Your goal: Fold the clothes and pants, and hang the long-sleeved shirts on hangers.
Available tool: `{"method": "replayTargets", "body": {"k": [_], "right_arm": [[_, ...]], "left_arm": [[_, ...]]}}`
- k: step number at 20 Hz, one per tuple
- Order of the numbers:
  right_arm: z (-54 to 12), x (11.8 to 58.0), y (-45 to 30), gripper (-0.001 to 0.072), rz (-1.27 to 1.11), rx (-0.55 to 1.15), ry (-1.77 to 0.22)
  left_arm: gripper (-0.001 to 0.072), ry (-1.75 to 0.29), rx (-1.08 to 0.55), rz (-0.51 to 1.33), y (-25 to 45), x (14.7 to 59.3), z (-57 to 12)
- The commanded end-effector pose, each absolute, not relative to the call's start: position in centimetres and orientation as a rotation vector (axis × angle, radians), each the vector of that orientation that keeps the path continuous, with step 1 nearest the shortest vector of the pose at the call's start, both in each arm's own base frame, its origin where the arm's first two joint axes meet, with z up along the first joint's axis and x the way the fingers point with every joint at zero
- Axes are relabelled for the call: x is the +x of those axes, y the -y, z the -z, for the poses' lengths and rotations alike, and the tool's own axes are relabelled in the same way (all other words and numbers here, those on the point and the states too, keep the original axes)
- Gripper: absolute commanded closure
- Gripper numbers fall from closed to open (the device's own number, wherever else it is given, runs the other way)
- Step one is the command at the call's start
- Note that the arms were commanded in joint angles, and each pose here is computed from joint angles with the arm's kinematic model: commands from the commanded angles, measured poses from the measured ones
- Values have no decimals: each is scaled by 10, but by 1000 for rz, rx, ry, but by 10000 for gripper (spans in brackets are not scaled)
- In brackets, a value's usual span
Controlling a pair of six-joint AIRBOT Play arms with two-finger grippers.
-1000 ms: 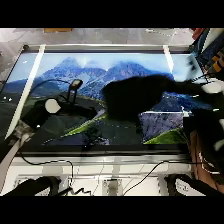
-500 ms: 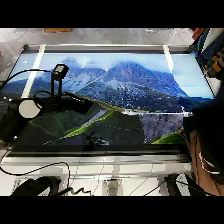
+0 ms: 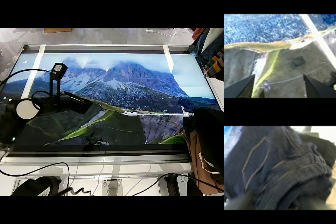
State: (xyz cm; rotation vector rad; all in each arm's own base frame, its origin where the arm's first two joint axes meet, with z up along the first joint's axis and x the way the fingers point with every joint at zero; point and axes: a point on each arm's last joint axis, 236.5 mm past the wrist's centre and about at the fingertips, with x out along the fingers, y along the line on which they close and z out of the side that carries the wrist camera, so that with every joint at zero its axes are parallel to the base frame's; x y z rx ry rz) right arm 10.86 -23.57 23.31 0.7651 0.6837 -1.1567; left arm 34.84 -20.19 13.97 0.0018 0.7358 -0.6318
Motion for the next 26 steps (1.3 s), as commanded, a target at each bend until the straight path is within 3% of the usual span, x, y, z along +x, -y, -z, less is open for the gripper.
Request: {"method": "replayTargets", "body": {"k": [1,3,4,5,6,10,15,19,21,26], "right_arm": [[-232,104,234,37,1169,790,-684],[-232,114,230,38,1124,806,-674],[-234,123,226,90,1084,813,-666],[-236,137,221,397,1018,803,-659],[-242,159,211,654,907,768,-654],[-259,244,126,668,402,568,-696],[-235,263,8,669,12,286,-905],[-198,254,7,669,117,68,-1028],[-186,254,18,669,221,59,-1051],[-177,257,-7,667,134,119,-1084]], "left_arm": [[16,-733,1,631,201,349,-141],[16,-733,1,631,201,349,-141],[15,-733,1,631,201,349,-141],[16,-733,1,631,201,349,-141],[16,-733,2,631,201,349,-141],[16,-733,1,631,201,349,-141],[15,-733,1,631,201,349,-141],[15,-733,1,631,201,349,-141],[15,-734,1,631,201,349,-140],[16,-734,1,631,201,349,-140]]}}
